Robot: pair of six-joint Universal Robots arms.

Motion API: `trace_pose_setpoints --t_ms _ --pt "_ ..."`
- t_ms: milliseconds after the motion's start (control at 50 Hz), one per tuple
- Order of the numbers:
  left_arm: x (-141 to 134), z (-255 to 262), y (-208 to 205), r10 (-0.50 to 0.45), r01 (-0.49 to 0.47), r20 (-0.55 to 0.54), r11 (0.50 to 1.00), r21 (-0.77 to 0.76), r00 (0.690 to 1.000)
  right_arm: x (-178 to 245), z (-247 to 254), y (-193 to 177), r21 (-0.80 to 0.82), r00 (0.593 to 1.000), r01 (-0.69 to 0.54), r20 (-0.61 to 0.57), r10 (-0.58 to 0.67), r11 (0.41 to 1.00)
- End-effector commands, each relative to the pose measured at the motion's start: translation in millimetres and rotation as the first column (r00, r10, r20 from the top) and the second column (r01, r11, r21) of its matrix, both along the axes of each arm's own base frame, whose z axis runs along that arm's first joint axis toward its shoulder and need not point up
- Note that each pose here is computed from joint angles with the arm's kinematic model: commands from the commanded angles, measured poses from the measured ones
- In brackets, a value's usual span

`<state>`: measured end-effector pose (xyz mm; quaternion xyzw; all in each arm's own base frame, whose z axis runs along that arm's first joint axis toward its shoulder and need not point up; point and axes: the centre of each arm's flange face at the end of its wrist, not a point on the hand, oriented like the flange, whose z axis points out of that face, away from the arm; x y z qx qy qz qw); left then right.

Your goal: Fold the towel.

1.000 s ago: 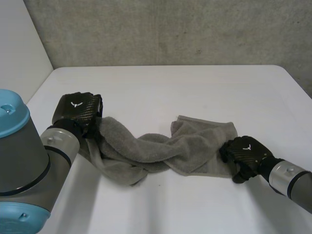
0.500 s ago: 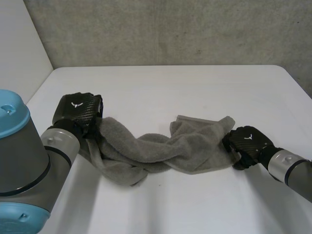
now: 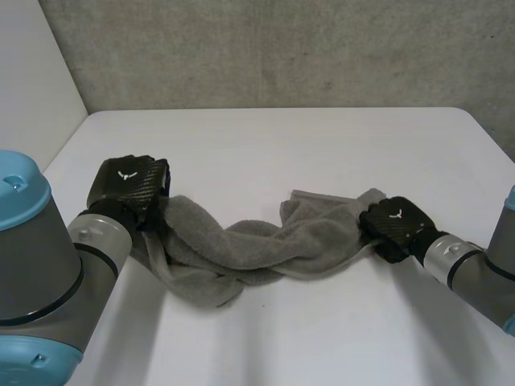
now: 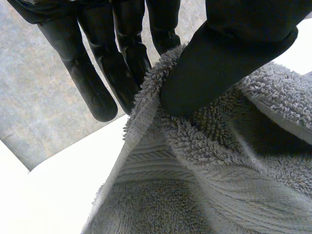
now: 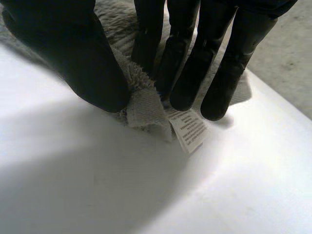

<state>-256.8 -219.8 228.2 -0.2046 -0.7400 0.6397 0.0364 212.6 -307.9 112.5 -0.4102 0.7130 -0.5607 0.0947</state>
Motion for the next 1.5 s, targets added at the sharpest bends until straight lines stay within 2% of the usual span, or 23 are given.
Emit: trace_pose_setpoints --t_ms 20,160,300,420,580,800,920,960,980,1020,1040,1080,1100,1140,1200,1280,1340,1360,1380,1400,1420,1460,1500 --pt "0 0 0 0.000 0.000 0.000 1.000 -0.001 1.000 -3 27 -12 -0.071 0.995 0.066 0.082 -0.060 0.995" --pt "1 5 1 -0.001 0.001 0.010 1.000 -0.007 1.000 -4 78 -9 -0.143 0.988 0.082 0.143 -0.061 0.986" --pt "8 38 11 -0.005 0.007 0.040 0.998 -0.063 0.999 -13 178 15 -0.158 0.989 0.087 0.133 -0.066 0.984" --pt "24 68 17 0.020 0.000 0.183 0.994 -0.108 0.983 -44 241 21 -0.232 0.989 0.147 0.034 -0.142 0.962" --pt "35 56 12 0.021 -0.014 0.317 1.000 -0.024 0.948 -48 229 38 -0.112 0.974 0.062 -0.211 -0.084 0.992" --pt "16 -29 -30 -0.066 -0.020 0.414 0.980 0.199 0.908 -9 149 6 0.097 0.946 -0.046 -0.314 0.074 0.994" --pt "-2 -10 -82 0.024 -0.018 0.319 1.000 -0.023 0.948 21 148 -45 -0.139 0.982 0.023 -0.180 -0.048 0.990" --pt "-5 5 -98 0.056 -0.022 0.267 0.991 -0.130 0.962 27 171 -72 -0.315 0.994 0.091 -0.025 -0.104 0.945" --pt "-8 22 -112 0.077 -0.023 0.212 0.969 -0.246 0.974 27 171 -73 -0.316 0.994 0.091 -0.025 -0.104 0.944" --pt "-16 61 -132 0.063 -0.004 0.106 0.875 -0.484 0.992 30 205 -91 -0.491 0.982 0.170 0.155 -0.107 0.854" --pt "-16 61 -132 0.063 -0.004 0.105 0.875 -0.485 0.992 30 205 -91 -0.492 0.982 0.171 0.155 -0.107 0.854" --pt "-21 97 -139 0.027 0.007 0.040 0.733 -0.680 0.999 29 252 -95 -0.648 0.940 0.276 0.335 -0.059 0.710" --pt "-21 97 -139 0.027 0.007 0.039 0.732 -0.681 0.999 29 252 -95 -0.649 0.940 0.276 0.336 -0.058 0.709" --pt "-16 129 -140 0.027 -0.032 -0.019 0.602 -0.798 0.999 22 286 -88 -0.730 0.894 0.365 0.449 0.002 0.579" --pt "-7 139 -139 0.056 -0.073 -0.050 0.571 -0.818 0.997 19 294 -78 -0.755 0.886 0.373 0.463 0.034 0.540" --pt "0 134 -136 0.074 -0.084 -0.050 0.605 -0.792 0.996 20 282 -74 -0.735 0.898 0.338 0.439 0.033 0.587" --pt "7 97 -130 0.091 -0.054 0.017 0.721 -0.691 0.996 25 244 -66 -0.646 0.930 0.235 0.368 0.027 0.726" --pt "7 96 -130 0.091 -0.054 0.017 0.721 -0.691 0.996 25 244 -66 -0.646 0.930 0.234 0.368 0.027 0.726" --pt "10 79 -127 0.092 -0.041 0.046 0.768 -0.639 0.995 27 232 -61 -0.600 0.939 0.197 0.343 0.027 0.776" --pt "10 78 -127 0.092 -0.041 0.046 0.769 -0.638 0.995 29 218 -57 -0.539 0.948 0.159 0.317 0.025 0.827" --pt "12 59 -123 0.092 -0.030 0.079 0.816 -0.577 0.993 29 217 -57 -0.539 0.948 0.158 0.316 0.025 0.827" --pt "16 18 -109 0.072 0.001 0.148 0.899 -0.439 0.986 29 181 -47 -0.372 0.964 0.097 0.267 0.007 0.923" --pt "17 -2 -101 0.056 0.014 0.179 0.930 -0.368 0.982 29 158 -41 -0.273 0.972 0.073 0.234 -0.008 0.959"
